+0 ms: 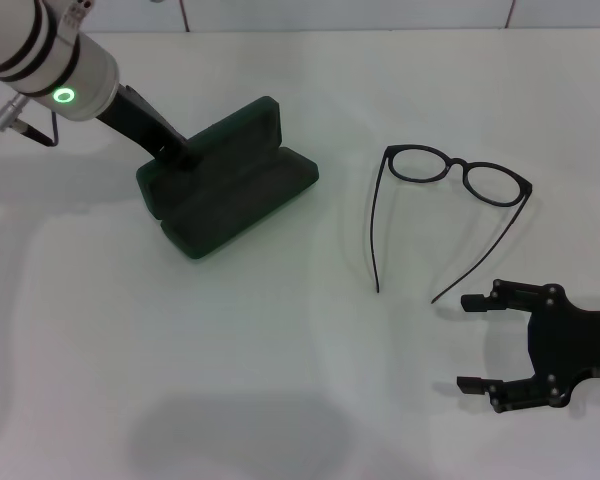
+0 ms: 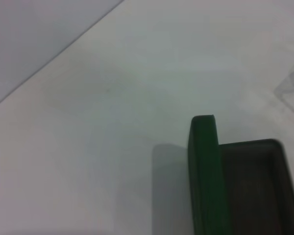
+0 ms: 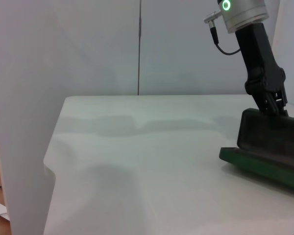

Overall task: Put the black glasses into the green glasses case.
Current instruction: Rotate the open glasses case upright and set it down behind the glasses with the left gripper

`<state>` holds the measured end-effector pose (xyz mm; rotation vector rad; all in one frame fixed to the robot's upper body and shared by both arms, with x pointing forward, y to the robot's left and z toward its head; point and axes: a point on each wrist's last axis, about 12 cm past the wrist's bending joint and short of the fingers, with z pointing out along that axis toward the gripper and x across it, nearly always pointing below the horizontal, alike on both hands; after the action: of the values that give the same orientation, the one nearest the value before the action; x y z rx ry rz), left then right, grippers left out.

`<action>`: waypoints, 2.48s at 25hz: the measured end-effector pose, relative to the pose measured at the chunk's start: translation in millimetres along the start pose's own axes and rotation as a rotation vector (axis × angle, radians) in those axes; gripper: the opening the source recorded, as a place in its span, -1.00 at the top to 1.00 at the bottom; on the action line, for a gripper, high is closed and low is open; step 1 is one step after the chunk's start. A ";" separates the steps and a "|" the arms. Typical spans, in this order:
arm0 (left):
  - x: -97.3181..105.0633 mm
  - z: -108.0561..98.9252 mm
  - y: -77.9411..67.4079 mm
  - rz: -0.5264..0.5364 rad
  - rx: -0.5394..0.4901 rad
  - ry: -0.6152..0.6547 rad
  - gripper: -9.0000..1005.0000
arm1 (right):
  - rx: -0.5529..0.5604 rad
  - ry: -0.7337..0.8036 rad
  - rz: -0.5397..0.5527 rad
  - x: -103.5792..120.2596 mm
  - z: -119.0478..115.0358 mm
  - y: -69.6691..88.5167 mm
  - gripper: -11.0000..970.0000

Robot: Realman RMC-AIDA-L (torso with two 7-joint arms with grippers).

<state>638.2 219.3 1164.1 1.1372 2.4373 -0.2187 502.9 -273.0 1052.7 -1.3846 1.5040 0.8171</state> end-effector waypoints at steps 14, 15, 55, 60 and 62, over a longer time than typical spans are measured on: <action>-2.6 -1.6 -5.5 0.100 0.020 -0.019 0.58 | 0.001 0.001 0.000 0.3 -0.1 0.1 -0.77; -2.7 -1.9 -6.7 0.121 0.025 -0.026 0.58 | 0.001 0.001 0.000 0.4 -0.2 0.2 -0.77; 4.0 3.0 -38.5 0.632 0.118 -0.246 0.60 | 0.000 -0.001 0.017 3.3 -0.2 3.8 -0.77; 5.0 4.5 -36.5 0.623 0.099 -0.256 0.61 | 0.000 -0.001 0.017 3.4 -0.2 3.9 -0.77; 6.0 4.9 -36.3 0.623 0.098 -0.256 0.61 | 0.000 -0.001 0.017 3.3 -0.2 3.9 -0.77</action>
<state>608.8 198.3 1155.5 1.7254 1.7689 -0.2660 499.2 -273.8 1049.3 -1.3726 1.5174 0.8281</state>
